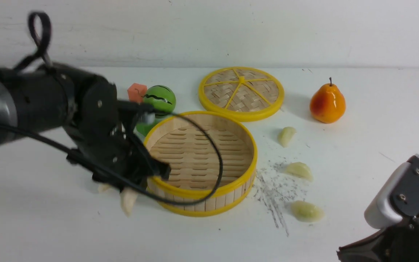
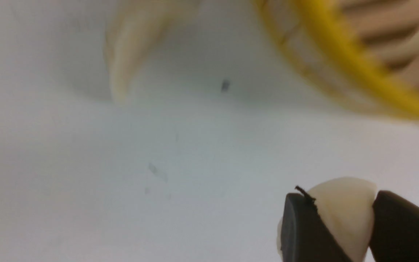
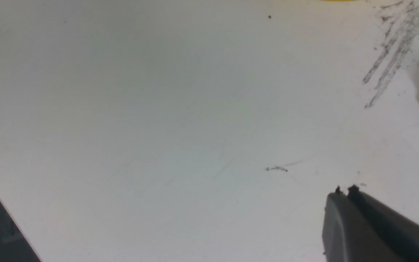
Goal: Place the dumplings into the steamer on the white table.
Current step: 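Place the dumpling into the bamboo steamer basket with the left gripper, then reach for and grasp a dumpling on the table with the left gripper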
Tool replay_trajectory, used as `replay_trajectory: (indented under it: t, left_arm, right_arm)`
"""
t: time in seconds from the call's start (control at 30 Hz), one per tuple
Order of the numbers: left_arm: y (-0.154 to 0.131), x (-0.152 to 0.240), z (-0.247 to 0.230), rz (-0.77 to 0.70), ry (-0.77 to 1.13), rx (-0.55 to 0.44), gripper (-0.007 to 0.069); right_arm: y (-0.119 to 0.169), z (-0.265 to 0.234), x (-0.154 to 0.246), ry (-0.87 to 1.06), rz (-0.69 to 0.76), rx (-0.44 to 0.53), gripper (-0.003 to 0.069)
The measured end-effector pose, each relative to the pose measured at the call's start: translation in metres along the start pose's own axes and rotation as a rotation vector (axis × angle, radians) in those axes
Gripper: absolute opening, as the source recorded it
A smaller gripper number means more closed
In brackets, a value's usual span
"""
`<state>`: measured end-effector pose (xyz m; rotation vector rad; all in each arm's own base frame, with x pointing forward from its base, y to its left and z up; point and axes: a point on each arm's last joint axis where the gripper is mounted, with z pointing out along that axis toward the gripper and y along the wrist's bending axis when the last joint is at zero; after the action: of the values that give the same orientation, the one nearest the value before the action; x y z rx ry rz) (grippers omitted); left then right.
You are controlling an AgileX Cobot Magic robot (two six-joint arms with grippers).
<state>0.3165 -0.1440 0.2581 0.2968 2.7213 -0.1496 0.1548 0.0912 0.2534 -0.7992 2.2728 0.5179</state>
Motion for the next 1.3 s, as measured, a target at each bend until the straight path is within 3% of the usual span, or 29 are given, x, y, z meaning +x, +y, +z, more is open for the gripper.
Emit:
replay_trajectory:
  t: [0.23,0.43,0.57,0.7,0.87,0.97,1.17,1.3]
  left_arm:
    - [-0.016,-0.072,-0.022,-0.015,-0.236,0.065,0.0223]
    - [-0.022,-0.110,0.050,0.022,-0.210,0.015,0.0223]
    - [-0.022,-0.112,0.099,0.038,-0.112,-0.023,0.0221]
    - [-0.022,-0.113,0.113,0.048,-0.088,-0.034,0.0225]
    - [-0.021,-0.115,0.101,0.037,-0.034,-0.058,0.0349]
    - [-0.017,-0.121,0.065,0.038,-0.004,-0.118,0.0437]
    - [0.010,-0.120,-0.010,0.035,-0.045,-0.183,0.0447]
    - [0.035,-0.095,0.013,0.020,0.111,-0.126,0.0447]
  right_arm:
    - [0.000,0.000,-0.001,-0.006,0.001,0.004,-0.0001]
    - [-0.001,0.000,-0.001,-0.008,0.000,0.006,-0.0002]
    - [-0.001,0.000,-0.001,-0.008,0.000,0.006,-0.0002]
    - [-0.001,0.000,-0.001,-0.008,0.000,0.006,-0.0002]
    - [-0.001,0.000,-0.001,-0.008,0.000,0.006,-0.0002]
    - [-0.001,0.000,-0.001,-0.008,-0.002,0.006,-0.0001]
    - [-0.001,0.000,-0.001,-0.008,-0.002,0.006,0.0005]
    - [-0.001,0.000,-0.001,-0.008,-0.003,0.006,0.0008]
